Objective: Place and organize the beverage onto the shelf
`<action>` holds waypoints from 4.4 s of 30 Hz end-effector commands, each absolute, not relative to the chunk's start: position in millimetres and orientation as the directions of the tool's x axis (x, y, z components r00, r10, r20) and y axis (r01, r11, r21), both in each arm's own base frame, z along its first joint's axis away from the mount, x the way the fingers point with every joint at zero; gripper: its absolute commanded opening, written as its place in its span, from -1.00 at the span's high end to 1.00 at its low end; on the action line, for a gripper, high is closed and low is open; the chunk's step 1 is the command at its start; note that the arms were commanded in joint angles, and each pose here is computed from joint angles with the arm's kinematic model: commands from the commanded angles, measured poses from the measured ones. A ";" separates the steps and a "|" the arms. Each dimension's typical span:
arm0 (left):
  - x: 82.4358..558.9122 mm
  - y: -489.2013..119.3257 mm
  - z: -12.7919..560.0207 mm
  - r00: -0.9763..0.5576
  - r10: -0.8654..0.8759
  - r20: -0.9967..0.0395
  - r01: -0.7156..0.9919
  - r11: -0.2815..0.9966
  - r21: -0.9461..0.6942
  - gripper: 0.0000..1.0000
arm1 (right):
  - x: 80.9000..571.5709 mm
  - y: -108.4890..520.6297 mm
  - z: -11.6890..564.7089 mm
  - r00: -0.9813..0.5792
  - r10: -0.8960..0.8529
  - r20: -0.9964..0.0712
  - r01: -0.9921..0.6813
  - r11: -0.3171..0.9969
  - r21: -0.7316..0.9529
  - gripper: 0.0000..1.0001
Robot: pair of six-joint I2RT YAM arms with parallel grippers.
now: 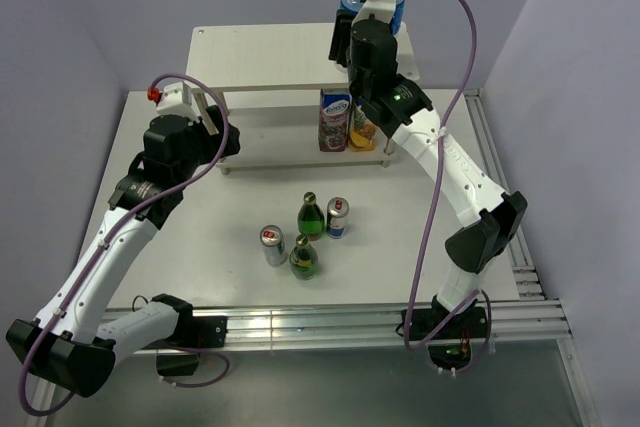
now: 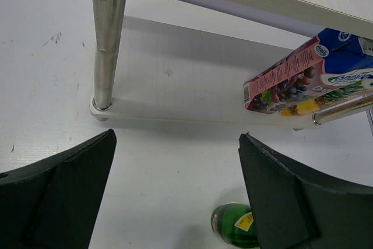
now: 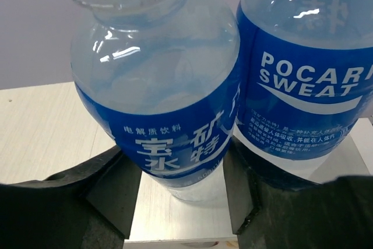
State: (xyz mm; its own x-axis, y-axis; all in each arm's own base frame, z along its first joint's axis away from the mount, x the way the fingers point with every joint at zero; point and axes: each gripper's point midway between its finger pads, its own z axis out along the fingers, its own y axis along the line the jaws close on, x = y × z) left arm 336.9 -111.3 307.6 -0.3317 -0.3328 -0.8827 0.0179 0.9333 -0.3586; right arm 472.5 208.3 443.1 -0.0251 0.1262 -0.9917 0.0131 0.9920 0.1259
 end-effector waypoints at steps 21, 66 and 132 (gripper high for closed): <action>332.1 -107.0 325.2 -0.265 -0.305 -0.915 0.043 0.944 -0.327 -0.86 | 392.0 187.8 430.4 -0.009 0.269 -0.963 -0.047 0.962 0.269 -0.94; 199.6 -204.0 130.7 -0.367 -0.284 -0.886 0.111 0.932 -0.345 -0.78 | 213.1 172.8 197.2 -0.326 0.224 -0.919 -0.075 0.962 0.261 -0.96; 467.4 -126.0 529.7 0.027 -0.140 -0.990 0.075 0.988 -0.138 0.94 | 211.6 149.5 179.5 -0.288 0.249 -0.925 -0.014 0.965 0.264 -0.96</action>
